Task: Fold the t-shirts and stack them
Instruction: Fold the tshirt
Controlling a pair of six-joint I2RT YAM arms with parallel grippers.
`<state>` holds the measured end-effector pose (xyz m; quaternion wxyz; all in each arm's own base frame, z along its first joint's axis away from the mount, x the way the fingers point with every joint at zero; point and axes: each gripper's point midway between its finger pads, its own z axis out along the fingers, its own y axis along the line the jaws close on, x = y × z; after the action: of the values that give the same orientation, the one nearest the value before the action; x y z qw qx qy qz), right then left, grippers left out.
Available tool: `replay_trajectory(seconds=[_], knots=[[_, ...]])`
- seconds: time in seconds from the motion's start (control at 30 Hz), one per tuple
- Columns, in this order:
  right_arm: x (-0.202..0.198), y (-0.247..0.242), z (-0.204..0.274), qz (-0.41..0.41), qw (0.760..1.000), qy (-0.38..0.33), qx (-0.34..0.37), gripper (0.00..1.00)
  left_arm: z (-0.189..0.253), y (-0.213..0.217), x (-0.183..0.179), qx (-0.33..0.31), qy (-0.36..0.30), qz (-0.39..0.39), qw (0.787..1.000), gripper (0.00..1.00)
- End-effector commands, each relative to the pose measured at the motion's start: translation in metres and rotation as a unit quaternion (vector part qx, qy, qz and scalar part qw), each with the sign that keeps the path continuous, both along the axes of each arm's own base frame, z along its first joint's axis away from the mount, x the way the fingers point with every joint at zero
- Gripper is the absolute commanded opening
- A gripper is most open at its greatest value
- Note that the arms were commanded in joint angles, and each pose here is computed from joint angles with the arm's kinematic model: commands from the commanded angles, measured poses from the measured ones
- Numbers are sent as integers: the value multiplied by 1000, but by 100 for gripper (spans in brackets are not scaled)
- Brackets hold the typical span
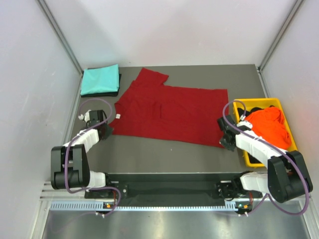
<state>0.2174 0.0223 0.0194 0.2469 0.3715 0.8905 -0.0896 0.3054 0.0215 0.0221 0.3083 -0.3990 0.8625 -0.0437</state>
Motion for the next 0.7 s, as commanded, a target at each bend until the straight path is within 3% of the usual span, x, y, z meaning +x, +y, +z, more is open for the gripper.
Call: replay_trajectory(seconds=[0.0,0.43,0.67], knots=[[-5,-12,4,-3,1000,9,-23,0,-5,9,-2,22,18,2,1000,2],[-15,-16,15,23,999,27,-25,0,22,22,-39,66,25,20,997,0],[-33,-7,6,49,997,55,3,0,22,13,-57,44,23,15,999,0]])
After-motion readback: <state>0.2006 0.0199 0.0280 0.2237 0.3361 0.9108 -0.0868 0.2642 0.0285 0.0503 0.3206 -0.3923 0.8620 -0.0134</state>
